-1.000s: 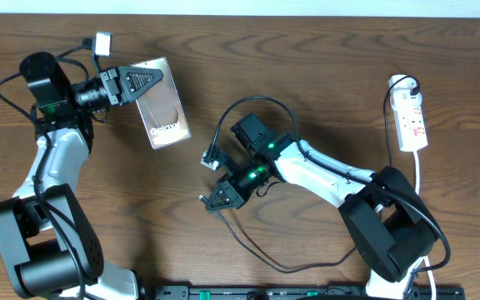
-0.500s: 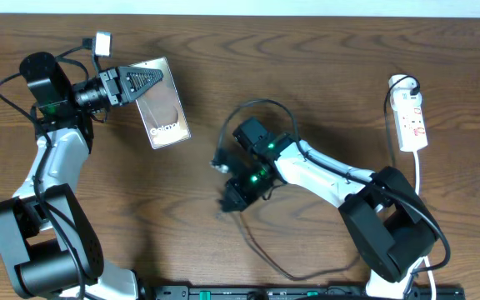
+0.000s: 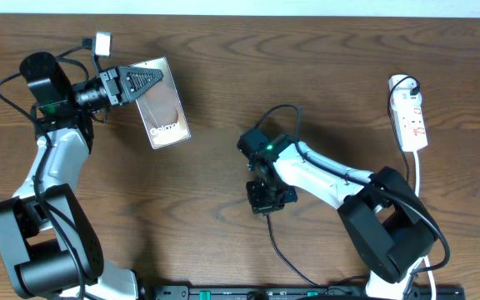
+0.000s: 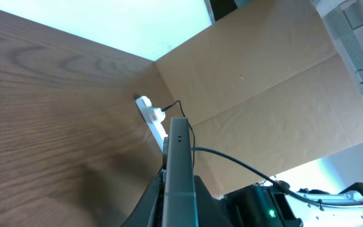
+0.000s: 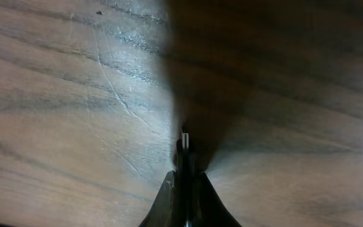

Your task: Plug charger to phone and switch on socket

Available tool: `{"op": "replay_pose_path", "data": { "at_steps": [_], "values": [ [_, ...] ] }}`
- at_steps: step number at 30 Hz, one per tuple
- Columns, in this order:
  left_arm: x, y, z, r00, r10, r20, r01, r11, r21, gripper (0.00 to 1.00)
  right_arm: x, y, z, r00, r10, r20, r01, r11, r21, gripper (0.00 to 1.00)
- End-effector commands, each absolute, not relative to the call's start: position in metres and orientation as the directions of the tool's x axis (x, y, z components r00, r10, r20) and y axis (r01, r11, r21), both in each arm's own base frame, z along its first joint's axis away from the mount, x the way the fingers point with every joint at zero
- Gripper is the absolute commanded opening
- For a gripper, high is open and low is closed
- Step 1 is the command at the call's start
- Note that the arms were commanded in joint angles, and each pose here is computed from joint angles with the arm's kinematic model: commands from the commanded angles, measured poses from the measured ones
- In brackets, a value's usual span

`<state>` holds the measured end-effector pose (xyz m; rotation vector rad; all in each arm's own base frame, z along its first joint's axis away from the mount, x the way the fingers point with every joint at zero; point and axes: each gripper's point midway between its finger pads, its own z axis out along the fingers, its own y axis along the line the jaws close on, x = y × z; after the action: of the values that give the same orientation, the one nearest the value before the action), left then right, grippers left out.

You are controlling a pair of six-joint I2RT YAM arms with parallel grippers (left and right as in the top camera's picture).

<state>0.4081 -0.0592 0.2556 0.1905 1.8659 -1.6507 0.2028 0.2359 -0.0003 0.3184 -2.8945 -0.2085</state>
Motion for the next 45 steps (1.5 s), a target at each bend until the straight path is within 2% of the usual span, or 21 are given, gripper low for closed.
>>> {"op": "replay_pose_path", "data": {
  "at_steps": [1, 6, 10, 12, 14, 15, 18, 24, 26, 32, 35, 45],
  "values": [
    [0.401, -0.062, 0.262, -0.783, -0.269, -0.561, 0.527, 0.192, -0.828, 0.07, 0.194, 0.233, -0.01, -0.956, -0.201, 0.215, -0.18, 0.977, 0.114, 0.01],
    [0.401, -0.062, 0.262, -0.783, -0.269, -0.561, 0.527, 0.192, -0.828, 0.08, 0.187, 0.232, -0.024, -0.965, -0.156, 0.21, -0.136, 0.985, 0.108, 0.02],
    [0.401, -0.062, 0.262, -0.783, -0.269, -0.561, 0.527, 0.192, -0.828, 0.07, 0.187, 0.231, -0.026, -0.967, -0.142, 0.209, -0.122, 0.987, 0.106, 0.07],
    [0.401, -0.062, 0.262, -0.783, -0.269, -0.561, 0.527, 0.192, -0.828, 0.08, 0.188, 0.231, -0.026, -0.969, -0.133, 0.207, -0.114, 0.988, 0.103, 0.19],
    [0.401, -0.062, 0.262, -0.783, -0.269, -0.561, 0.527, 0.192, -0.828, 0.08, 0.188, 0.232, -0.026, -0.97, -0.134, 0.203, -0.114, 0.988, 0.105, 0.44],
    [0.401, -0.062, 0.262, -0.783, -0.269, -0.561, 0.527, 0.192, -0.828, 0.07, 0.189, 0.232, -0.026, -0.971, -0.131, 0.201, -0.111, 0.988, 0.107, 0.52],
    [0.401, -0.062, 0.262, -0.783, -0.269, -0.561, 0.527, 0.192, -0.828, 0.08, 0.191, 0.232, -0.026, -0.972, -0.125, 0.197, -0.105, 0.988, 0.109, 0.56],
    [0.401, -0.062, 0.262, -0.783, -0.269, -0.561, 0.527, 0.192, -0.828, 0.07, 0.194, 0.231, -0.027, -0.974, -0.117, 0.193, -0.097, 0.989, 0.112, 0.54],
    [0.401, -0.062, 0.262, -0.783, -0.269, -0.561, 0.527, 0.192, -0.828, 0.08, 0.194, 0.231, -0.027, -0.974, -0.118, 0.192, -0.097, 0.989, 0.114, 0.46],
    [0.401, -0.062, 0.262, -0.783, -0.269, -0.561, 0.527, 0.192, -0.828, 0.07, 0.194, 0.231, -0.027, -0.974, -0.118, 0.192, -0.097, 0.989, 0.114, 0.12],
    [0.401, -0.062, 0.262, -0.783, -0.269, -0.561, 0.527, 0.192, -0.828, 0.08, 0.194, 0.231, -0.027, -0.974, -0.118, 0.193, -0.097, 0.989, 0.112, 0.01],
    [0.401, -0.062, 0.262, -0.783, -0.269, -0.561, 0.527, 0.192, -0.828, 0.07, 0.181, 0.219, -0.025, -0.965, -0.085, 0.249, -0.072, 0.995, 0.063, 0.01]
  ]
}}
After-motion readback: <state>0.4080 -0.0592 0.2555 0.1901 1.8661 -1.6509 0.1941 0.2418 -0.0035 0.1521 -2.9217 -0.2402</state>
